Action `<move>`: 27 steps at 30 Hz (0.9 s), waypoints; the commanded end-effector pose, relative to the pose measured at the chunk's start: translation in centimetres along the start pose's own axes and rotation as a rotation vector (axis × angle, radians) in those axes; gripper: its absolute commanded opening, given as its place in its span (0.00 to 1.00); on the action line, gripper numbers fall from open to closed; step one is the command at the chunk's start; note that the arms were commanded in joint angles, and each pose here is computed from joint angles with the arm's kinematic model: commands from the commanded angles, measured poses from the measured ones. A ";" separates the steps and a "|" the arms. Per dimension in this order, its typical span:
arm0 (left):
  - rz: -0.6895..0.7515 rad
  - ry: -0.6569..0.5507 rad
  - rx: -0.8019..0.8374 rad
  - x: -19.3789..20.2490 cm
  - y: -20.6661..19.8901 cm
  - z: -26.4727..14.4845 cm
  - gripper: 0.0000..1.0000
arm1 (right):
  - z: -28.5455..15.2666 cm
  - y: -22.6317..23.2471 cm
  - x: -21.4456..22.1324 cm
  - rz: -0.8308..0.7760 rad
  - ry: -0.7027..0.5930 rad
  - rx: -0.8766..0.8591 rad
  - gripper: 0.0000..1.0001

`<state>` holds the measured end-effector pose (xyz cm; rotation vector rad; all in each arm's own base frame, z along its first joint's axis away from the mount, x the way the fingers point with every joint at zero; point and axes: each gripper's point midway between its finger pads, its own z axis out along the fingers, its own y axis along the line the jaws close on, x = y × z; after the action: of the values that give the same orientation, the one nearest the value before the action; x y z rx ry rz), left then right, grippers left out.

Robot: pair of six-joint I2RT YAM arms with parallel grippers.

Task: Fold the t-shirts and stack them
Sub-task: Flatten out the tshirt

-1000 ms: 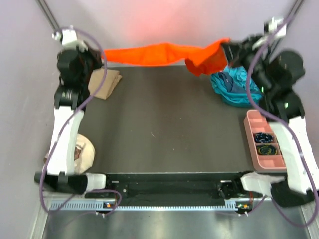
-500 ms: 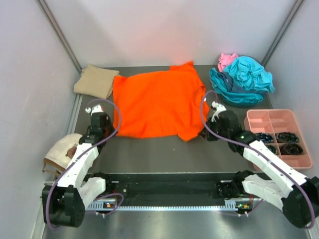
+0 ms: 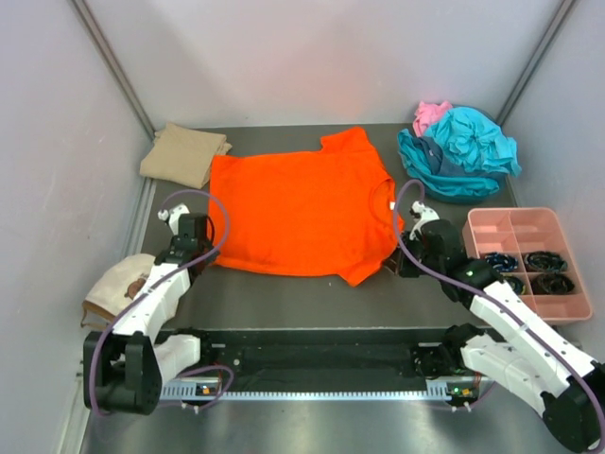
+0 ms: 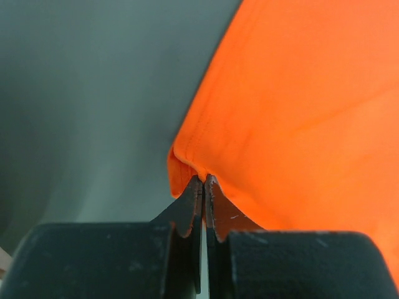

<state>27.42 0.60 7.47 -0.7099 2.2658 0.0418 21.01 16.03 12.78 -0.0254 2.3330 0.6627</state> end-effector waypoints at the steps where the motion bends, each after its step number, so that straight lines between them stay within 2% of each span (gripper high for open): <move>1: -0.027 -0.019 -0.045 -1.2 0.1 0.2 0.00 | -0.1 -0.5 1.4 0.056 0.069 0.049 0.00; 5: -0.038 -0.019 -0.064 -0.9 0.6 0.1 0.00 | -0.8 -1.2 2.9 0.084 0.139 0.092 0.00; 15: -0.057 0.006 -0.058 0.0 1.0 -0.6 0.01 | -1.4 -2.5 4.0 0.096 0.199 0.174 0.00; 19: -0.099 0.021 -0.066 0.7 1.2 -0.8 0.09 | -1.6 -3.2 4.6 0.109 0.221 0.217 0.01; 20: -0.121 0.020 -0.064 0.8 1.2 -0.9 0.19 | -1.7 -3.2 4.5 0.110 0.222 0.222 0.09; 21: -0.135 0.021 -0.065 0.8 1.2 -1.1 0.25 | -1.8 -3.4 4.5 0.114 0.218 0.236 0.12; 22: -0.151 0.015 -0.053 0.7 1.1 -1.4 0.26 | -1.9 -3.6 4.5 0.120 0.222 0.246 0.15; 23: -0.178 0.010 -0.047 0.6 0.9 -1.6 0.28 | -2.0 -3.5 4.4 0.120 0.219 0.247 0.25; 25: -0.209 -0.004 -0.036 0.2 0.9 -2.4 0.46 | -2.1 -3.6 4.1 0.123 0.220 0.263 0.38; 26: -0.236 -0.017 -0.031 -0.2 0.8 -2.8 0.53 | -2.3 -3.4 3.9 0.124 0.219 0.266 0.50; 27: -0.252 -0.038 -0.023 -0.8 0.7 -3.3 0.72 | -2.4 -3.8 3.4 0.122 0.200 0.292 0.54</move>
<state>25.45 0.80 8.06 -0.9049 2.2222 0.0205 16.34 12.43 8.12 0.1620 2.6781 0.4304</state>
